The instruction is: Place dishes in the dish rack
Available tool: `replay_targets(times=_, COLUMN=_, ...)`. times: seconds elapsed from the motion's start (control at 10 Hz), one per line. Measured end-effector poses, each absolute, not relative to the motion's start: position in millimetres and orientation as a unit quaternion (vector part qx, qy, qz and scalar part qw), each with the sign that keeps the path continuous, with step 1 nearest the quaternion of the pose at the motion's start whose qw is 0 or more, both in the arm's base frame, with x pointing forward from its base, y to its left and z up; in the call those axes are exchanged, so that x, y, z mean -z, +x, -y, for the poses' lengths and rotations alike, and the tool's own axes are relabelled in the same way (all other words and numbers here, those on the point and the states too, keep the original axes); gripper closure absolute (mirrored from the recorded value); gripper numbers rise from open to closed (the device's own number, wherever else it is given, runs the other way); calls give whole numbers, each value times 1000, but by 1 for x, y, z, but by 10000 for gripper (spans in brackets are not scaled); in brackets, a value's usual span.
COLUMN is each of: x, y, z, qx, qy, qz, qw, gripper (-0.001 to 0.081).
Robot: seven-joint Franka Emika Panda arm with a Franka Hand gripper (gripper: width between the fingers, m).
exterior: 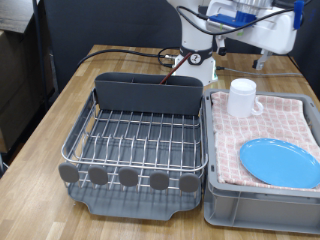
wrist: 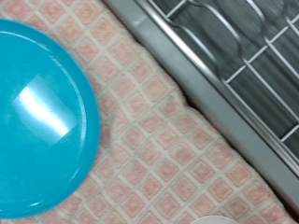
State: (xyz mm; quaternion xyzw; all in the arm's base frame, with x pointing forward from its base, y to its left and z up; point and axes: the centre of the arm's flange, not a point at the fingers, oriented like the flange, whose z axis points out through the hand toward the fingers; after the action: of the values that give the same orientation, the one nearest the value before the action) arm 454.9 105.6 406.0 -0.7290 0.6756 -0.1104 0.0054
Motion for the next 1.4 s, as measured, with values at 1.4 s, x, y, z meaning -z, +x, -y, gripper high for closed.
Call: replay_targets(times=1.4, x=-312, y=490, z=-135, qx=62, qy=-744, qz=-643, qw=171, gripper=3)
